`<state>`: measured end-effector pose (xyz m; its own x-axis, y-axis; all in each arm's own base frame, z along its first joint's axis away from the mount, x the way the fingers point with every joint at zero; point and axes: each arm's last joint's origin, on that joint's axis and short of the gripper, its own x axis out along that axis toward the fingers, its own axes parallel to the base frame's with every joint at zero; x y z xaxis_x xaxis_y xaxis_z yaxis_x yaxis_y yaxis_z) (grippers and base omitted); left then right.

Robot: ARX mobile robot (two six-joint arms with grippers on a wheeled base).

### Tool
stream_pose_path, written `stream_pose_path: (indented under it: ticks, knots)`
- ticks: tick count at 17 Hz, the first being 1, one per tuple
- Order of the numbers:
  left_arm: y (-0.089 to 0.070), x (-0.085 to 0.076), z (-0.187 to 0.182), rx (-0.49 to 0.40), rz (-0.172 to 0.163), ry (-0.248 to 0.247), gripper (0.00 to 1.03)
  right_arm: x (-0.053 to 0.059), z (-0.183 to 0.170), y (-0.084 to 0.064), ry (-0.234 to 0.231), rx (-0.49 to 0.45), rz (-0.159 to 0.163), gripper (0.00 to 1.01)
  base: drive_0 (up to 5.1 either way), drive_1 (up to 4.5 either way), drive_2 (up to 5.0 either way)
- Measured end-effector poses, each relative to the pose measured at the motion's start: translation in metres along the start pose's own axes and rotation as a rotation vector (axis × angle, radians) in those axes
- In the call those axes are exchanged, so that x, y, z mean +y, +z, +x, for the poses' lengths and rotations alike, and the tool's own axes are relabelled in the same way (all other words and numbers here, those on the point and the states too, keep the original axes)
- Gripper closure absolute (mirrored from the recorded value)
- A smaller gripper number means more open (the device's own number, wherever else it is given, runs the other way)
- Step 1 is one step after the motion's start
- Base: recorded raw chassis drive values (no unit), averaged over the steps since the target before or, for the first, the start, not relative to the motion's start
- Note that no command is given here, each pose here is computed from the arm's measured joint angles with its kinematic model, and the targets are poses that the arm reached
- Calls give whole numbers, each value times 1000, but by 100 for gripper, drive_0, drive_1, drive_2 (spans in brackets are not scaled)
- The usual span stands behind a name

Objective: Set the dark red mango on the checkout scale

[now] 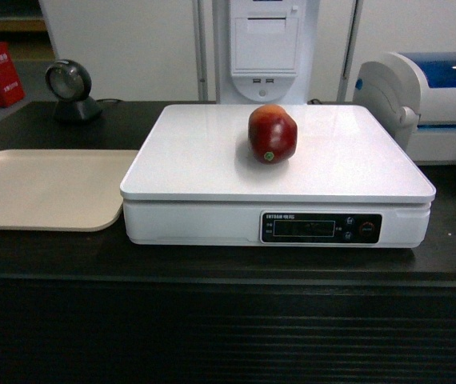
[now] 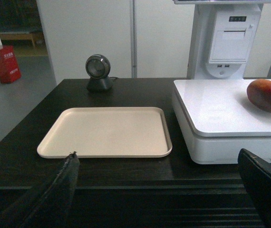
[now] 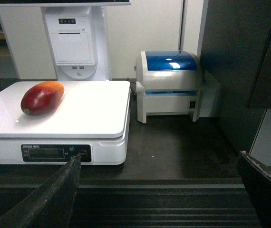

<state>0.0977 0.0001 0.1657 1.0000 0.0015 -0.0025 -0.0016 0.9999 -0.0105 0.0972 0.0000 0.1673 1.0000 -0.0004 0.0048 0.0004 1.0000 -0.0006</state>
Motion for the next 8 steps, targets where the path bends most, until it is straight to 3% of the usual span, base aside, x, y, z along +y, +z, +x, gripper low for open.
stream_pose_path:
  ticks: [8]
  knots:
    - [0, 0, 0, 0, 0, 0, 5, 0, 0, 0, 0, 0, 0, 3, 0, 0, 0]
